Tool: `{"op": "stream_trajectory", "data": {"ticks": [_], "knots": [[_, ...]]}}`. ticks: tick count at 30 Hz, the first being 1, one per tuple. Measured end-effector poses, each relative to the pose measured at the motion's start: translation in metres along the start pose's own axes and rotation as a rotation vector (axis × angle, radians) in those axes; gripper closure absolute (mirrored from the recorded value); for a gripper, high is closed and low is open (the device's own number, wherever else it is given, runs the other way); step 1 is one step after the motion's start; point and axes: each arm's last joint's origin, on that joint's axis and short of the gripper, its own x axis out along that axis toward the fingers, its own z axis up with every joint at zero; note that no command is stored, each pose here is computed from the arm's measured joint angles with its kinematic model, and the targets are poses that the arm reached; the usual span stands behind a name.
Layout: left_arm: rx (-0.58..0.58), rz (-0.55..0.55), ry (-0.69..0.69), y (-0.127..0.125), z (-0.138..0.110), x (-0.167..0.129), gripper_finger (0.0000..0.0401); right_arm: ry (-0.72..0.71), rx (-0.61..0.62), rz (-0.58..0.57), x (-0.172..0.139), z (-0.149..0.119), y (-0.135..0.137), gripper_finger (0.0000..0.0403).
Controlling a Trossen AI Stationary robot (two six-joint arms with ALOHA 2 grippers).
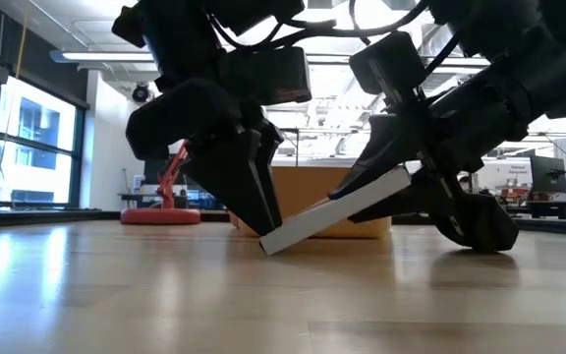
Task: Pick and place items into bin
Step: Put the card reader box into the yellow bin
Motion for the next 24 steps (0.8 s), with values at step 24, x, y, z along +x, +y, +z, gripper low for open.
{"op": "stream_trajectory", "data": {"ticks": [24], "knots": [[-0.025,0.071,-0.021,0.005,0.002,-0.082,0.0252,-0.009,-0.074,0.043,-0.016,-0.003,0.015,0.0349]]}}
